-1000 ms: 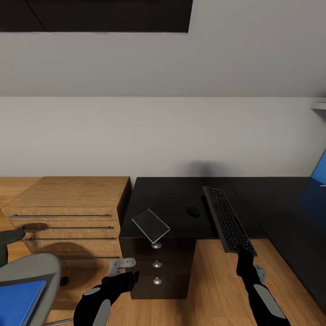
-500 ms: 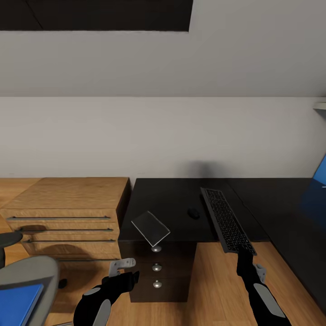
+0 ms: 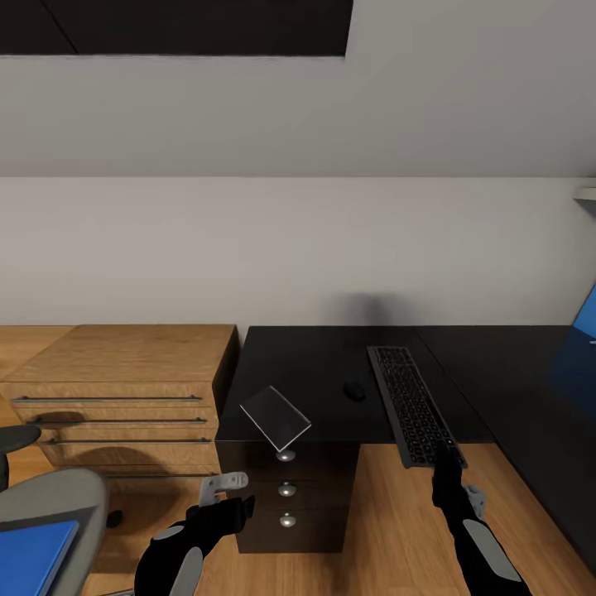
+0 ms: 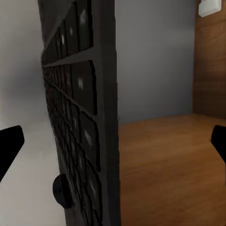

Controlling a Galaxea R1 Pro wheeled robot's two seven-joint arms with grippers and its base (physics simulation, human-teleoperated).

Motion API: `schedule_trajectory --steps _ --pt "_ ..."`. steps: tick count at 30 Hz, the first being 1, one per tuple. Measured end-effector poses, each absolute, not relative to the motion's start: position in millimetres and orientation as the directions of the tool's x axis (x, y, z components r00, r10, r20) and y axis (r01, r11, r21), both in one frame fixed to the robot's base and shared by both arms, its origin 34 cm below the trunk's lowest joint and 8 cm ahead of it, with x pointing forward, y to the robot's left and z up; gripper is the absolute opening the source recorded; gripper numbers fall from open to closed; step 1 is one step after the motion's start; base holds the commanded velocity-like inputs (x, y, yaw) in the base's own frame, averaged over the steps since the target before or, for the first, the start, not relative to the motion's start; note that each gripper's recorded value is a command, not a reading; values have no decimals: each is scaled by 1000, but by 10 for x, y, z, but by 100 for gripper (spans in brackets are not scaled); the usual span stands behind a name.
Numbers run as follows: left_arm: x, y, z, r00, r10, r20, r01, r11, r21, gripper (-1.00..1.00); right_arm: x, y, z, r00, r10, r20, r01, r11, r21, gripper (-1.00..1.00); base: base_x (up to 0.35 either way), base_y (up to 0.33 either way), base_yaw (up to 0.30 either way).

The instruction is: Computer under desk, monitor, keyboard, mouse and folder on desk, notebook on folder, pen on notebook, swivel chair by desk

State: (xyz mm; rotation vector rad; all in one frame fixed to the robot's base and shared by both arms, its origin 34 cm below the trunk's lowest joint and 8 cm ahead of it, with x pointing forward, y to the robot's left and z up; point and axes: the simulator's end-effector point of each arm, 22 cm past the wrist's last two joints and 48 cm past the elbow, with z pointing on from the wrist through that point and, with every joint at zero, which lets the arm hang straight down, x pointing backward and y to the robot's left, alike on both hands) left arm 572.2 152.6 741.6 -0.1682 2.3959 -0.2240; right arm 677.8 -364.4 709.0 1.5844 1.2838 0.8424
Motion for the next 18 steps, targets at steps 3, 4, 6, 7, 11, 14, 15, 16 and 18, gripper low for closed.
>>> schedule_trajectory --steps 3,4,6,7,11,14,15,16,18 --pt "5721 1526 7416 -737 -183 -651 -59 976 -207 100 6779 -3644 7091 228 973 -31 358 -54 932 100 0 0 0" --pt "5721 1526 7416 -737 -183 -651 -59 976 -207 100 6779 -3644 7091 228 973 -31 358 -54 932 100 0 0 0" --pt "5721 1526 7416 -737 -183 -650 -59 976 -208 100 6777 -3643 7088 228 973 -31 359 -55 932 100 0 0 0" --pt "5721 1526 7416 -737 -183 -650 -59 976 -208 100 6777 -3643 7087 228 973 -31 359 -55 932 100 0 0 0" --pt "5721 1526 7416 -737 -183 -650 -59 976 -208 100 6778 -3648 7092 230 973 -30 357 -56 932 100 0 0 0" --pt "5722 1527 7415 -737 -183 -650 -59 976 -208 100 6779 -3650 7093 230 973 -30 357 -56 932 100 -50 0 0" --pt "5722 1526 7414 -737 -183 -650 -59 976 -208 100 6779 -3649 7092 230 973 -30 357 -56 932 100 -188 0 0" --pt "5723 1527 7413 -738 -183 -650 -59 976 -208 100 6780 -3650 7091 230 973 -30 357 -56 932 100 -241 0 0" --pt "5723 1525 7412 -738 -184 -650 -59 976 -208 100 6780 -3650 7090 230 973 -30 357 -56 932 100 -290 0 0"
